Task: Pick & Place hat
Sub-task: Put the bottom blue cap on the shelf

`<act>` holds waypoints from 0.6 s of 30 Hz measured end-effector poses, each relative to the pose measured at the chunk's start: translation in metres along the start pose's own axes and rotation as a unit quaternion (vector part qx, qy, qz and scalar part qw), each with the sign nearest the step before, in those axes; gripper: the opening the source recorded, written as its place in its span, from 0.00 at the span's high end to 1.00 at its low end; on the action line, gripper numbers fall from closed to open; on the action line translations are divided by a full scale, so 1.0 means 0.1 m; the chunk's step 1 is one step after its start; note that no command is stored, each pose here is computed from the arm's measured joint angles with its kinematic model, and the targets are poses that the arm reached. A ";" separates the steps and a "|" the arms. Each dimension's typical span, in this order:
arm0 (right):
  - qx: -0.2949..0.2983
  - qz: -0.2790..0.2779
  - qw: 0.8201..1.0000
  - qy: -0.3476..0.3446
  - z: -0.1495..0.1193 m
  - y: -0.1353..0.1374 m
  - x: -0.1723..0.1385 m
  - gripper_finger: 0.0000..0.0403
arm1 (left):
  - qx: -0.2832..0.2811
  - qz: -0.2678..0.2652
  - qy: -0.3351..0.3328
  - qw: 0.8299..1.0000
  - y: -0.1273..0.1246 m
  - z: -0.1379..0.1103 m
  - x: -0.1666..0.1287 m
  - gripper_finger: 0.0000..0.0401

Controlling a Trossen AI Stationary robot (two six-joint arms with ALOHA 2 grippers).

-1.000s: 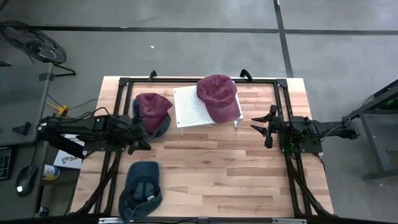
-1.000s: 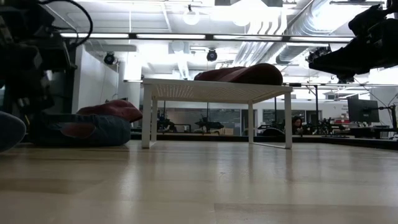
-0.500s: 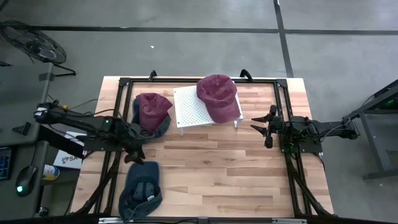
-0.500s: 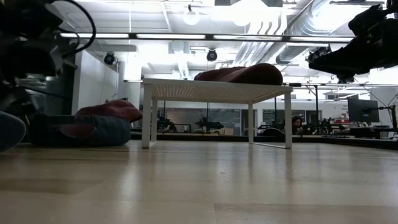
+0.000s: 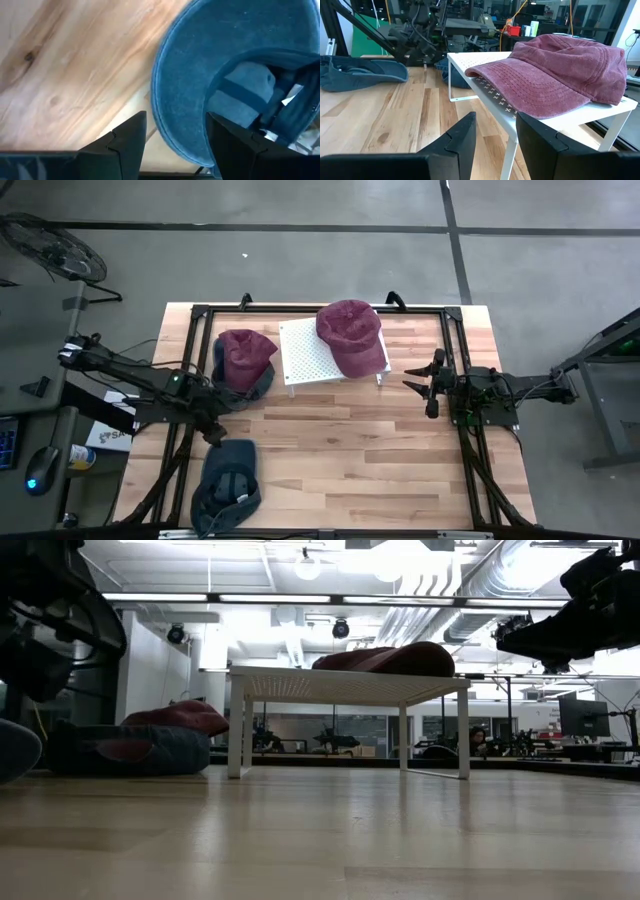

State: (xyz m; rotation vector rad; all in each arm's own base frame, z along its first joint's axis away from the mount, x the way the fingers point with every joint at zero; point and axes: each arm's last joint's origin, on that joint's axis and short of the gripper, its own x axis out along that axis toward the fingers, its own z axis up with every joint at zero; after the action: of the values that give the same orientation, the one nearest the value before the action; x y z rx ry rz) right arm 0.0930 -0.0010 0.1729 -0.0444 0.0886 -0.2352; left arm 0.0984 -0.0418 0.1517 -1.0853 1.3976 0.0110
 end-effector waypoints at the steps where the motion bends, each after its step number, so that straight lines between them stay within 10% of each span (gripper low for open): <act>1: 0.000 0.000 1.000 0.000 0.00 0.00 0.00 0.67 | -0.002 0.001 0.001 1.000 0.00 0.00 0.00 0.50; 18: 0.000 0.000 1.000 0.000 0.00 0.00 0.00 0.67 | -0.039 0.029 0.036 0.998 0.03 0.01 0.06 0.50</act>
State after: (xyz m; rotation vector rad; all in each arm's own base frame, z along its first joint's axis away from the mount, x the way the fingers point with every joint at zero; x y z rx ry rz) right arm 0.0930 -0.0010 0.1728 -0.0445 0.0890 -0.2352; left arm 0.0991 -0.0430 0.1451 -1.1175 1.5036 0.0690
